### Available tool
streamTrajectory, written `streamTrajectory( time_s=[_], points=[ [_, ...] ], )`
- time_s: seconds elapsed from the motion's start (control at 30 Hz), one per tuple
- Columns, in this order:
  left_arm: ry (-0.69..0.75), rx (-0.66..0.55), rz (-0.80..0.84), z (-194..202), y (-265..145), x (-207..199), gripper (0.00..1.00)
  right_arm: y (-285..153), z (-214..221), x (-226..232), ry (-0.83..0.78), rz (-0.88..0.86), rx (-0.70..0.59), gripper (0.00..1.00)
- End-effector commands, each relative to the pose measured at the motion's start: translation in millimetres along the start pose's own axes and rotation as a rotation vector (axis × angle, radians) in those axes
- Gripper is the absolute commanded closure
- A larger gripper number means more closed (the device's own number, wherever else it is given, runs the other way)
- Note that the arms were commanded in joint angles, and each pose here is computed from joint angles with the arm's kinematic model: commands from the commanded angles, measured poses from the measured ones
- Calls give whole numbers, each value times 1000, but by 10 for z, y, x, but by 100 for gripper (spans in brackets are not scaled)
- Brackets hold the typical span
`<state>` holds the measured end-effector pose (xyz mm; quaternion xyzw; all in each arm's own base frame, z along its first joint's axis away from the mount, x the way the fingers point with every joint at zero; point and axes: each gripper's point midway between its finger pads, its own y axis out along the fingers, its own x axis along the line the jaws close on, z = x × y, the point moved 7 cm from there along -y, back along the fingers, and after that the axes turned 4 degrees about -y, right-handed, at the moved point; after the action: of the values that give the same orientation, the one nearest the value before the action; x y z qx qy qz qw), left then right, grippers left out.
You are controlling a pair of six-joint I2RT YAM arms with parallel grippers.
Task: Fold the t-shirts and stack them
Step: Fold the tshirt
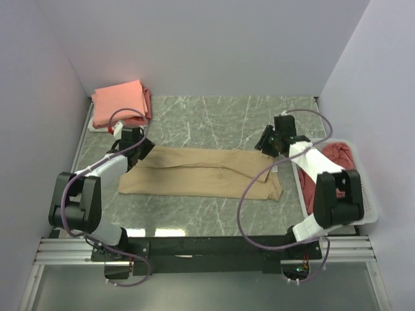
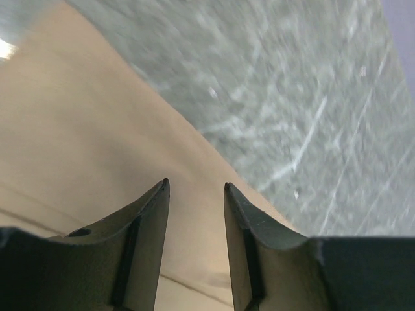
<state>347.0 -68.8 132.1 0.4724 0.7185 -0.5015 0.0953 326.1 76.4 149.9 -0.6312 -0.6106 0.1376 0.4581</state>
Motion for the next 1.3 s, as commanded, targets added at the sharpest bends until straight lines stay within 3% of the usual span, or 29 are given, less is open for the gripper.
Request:
streamTrajectory(
  time_s=[0.0, 0.33, 0.73, 1.13, 1.27],
  points=[
    [74, 88, 130, 169, 57, -280, 56, 188, -128, 234, -92, -1, 5, 54],
    [324, 257, 271, 945, 136, -862, 58, 350, -177, 440, -146, 68, -13, 54],
    [463, 438, 378, 1725, 122, -1099, 60, 688, -13, 808, -254, 94, 68, 52],
    [471, 503, 425, 1958, 23, -1039, 61, 943, 183, 875, -289, 216, 71, 51],
    [472, 511, 433, 1966, 2, -1036, 63, 969, 223, 855, -277, 243, 71, 55]
  ],
)
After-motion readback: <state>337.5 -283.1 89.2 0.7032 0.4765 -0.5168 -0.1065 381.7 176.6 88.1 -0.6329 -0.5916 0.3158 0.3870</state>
